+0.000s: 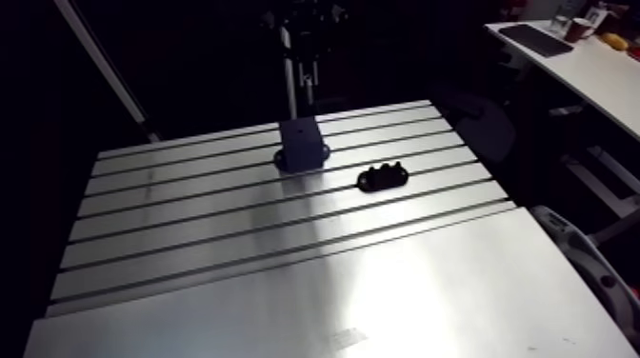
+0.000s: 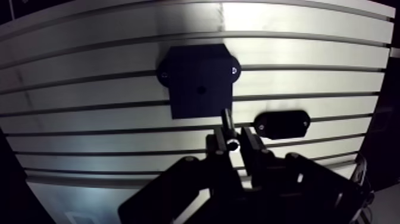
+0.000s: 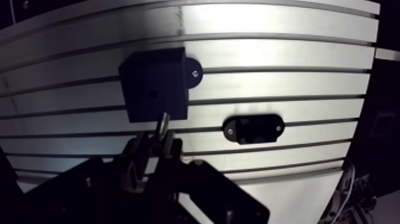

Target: Pick up the M10 bolt and insert it into the hole until fully seated.

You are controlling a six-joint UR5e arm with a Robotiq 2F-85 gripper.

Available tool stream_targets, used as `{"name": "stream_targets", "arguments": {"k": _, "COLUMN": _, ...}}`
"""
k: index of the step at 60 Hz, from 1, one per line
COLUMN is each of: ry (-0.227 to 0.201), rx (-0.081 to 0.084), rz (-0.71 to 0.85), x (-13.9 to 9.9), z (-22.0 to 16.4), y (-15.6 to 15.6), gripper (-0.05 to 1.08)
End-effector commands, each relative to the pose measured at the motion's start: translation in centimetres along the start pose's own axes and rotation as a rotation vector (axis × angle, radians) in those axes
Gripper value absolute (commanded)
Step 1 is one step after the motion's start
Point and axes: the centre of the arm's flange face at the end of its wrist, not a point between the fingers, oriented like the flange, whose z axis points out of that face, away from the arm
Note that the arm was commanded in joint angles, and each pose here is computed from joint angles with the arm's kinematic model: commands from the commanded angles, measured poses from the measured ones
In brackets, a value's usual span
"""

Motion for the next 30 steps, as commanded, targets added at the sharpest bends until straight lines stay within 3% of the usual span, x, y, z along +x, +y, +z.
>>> {"name": "stream_targets", "arguments": {"k": 1, "ry": -0.013, "rx": -0.001, "rz": 0.021, "x": 0.5, "z": 1.1, "y": -0.9, "gripper": 1.07}}
{"name": "stream_targets", "arguments": {"k": 30, "ry": -0.012, "rx": -0.005, "rz": 0.013, "x": 1.4, "z": 2.5, "y": -1.5, "gripper": 1.07}}
